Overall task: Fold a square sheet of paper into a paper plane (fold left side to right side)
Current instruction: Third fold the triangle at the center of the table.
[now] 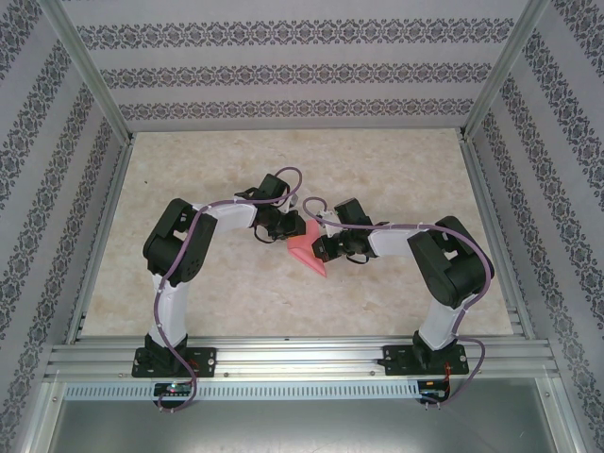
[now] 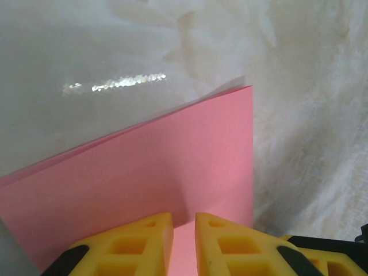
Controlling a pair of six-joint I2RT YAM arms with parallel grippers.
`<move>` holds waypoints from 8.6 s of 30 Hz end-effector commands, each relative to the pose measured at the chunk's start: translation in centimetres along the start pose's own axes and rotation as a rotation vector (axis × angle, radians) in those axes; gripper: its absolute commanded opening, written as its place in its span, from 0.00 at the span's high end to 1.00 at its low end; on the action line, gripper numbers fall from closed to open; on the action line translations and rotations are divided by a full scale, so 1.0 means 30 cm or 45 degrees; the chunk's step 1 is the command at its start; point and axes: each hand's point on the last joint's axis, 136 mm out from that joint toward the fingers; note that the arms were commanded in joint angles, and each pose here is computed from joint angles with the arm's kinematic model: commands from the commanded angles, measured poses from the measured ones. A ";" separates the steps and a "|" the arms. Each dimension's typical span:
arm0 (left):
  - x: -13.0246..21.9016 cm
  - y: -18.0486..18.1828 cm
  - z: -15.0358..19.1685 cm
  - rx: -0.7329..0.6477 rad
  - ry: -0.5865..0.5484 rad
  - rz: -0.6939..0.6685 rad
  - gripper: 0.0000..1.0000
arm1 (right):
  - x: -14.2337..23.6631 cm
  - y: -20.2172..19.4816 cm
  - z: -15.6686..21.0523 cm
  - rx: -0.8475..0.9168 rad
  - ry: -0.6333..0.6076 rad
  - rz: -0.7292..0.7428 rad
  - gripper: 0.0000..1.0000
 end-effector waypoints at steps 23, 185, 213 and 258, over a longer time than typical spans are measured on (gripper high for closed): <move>-0.080 0.107 0.125 0.040 0.142 -0.135 0.79 | 0.009 -0.046 0.089 -0.096 0.065 0.058 1.00; 0.032 -0.057 0.205 -0.006 0.093 -0.027 0.75 | -0.028 -0.058 0.106 -0.158 0.195 0.101 1.00; 0.004 -0.013 0.226 0.015 0.113 -0.070 0.75 | 0.099 0.007 -0.028 -0.155 -0.011 0.059 0.76; 0.001 -0.012 0.216 0.009 0.108 -0.086 0.75 | 0.076 0.183 0.173 -0.270 0.178 -0.079 0.80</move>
Point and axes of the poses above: each hand's point on the last joint's axis, 136 mm out from that joint toward the fingers, its own x axis back along the fingers, its own y axis along the line the jaws close on, z = x × y, and after that the axes turned 6 degrees about -x, right-handed
